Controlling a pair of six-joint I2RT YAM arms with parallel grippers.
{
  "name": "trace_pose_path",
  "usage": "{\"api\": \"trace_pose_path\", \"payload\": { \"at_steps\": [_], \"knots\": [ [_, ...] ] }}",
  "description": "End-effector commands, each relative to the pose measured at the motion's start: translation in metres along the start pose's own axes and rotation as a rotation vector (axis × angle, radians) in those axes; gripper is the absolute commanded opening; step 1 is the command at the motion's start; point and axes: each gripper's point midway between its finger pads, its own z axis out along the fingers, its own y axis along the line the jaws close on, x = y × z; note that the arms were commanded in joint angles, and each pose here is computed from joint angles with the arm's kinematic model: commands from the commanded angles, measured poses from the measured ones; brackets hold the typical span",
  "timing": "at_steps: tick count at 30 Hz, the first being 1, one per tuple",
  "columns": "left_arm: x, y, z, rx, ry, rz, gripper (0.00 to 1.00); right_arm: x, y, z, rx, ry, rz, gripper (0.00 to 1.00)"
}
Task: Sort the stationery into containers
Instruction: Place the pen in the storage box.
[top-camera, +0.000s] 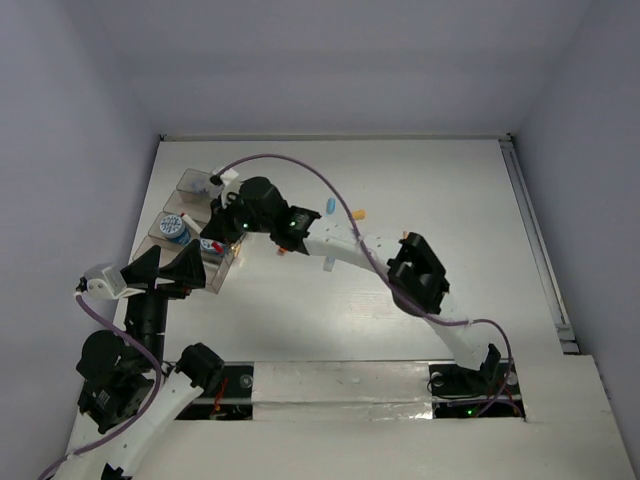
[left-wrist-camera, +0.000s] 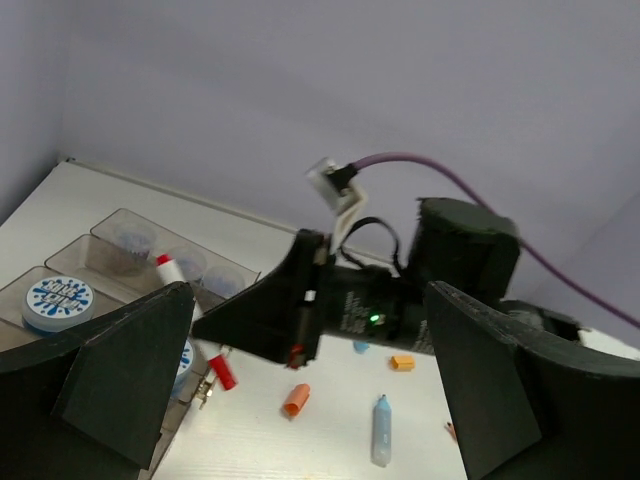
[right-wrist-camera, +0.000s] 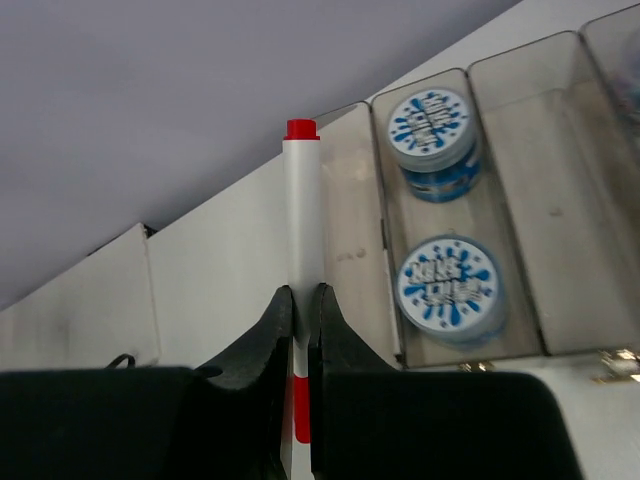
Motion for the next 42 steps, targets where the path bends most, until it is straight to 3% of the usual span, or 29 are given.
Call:
{"api": "trace_pose_path", "payload": {
  "at_steps": [1,10,18,26,29,33,34,36,39,42],
  "knots": [
    [-0.008,-0.004,0.003,0.009,-0.029,-0.016,0.99,-0.018,0.029,0.017,-0.107,-0.034,-0.041,0.00],
    [-0.009,-0.004,0.002,0.009,-0.037,-0.016,0.99,0.020,0.038,0.064,-0.159,-0.018,-0.062,0.00],
    [-0.009,-0.006,0.003,0.019,-0.036,-0.017,0.99,0.053,0.016,0.076,-0.109,0.039,-0.082,0.00],
    [-0.008,-0.007,0.003,0.025,-0.032,-0.013,0.99,0.082,0.029,0.078,-0.175,0.114,-0.143,0.01],
    [-0.008,-0.008,0.004,0.025,-0.032,-0.013,0.99,0.085,0.028,0.078,-0.179,0.120,-0.149,0.06],
    [-0.007,-0.008,0.004,0.024,-0.029,-0.012,0.99,0.085,0.027,0.079,-0.175,0.116,-0.144,0.30],
    [-0.007,-0.008,0.005,0.023,-0.028,-0.011,0.99,0.082,0.028,0.079,-0.176,0.112,-0.146,0.43],
    [-0.008,-0.006,0.004,0.015,-0.031,-0.009,0.99,0.069,0.033,0.076,-0.179,0.086,-0.165,0.55],
    [-0.007,-0.006,0.004,0.014,-0.031,-0.009,0.99,0.039,0.039,0.069,-0.164,0.028,-0.209,0.64],
    [-0.007,-0.006,0.004,0.015,-0.030,-0.008,0.99,0.004,0.045,0.055,-0.161,-0.037,-0.221,0.65]
  ]
}}
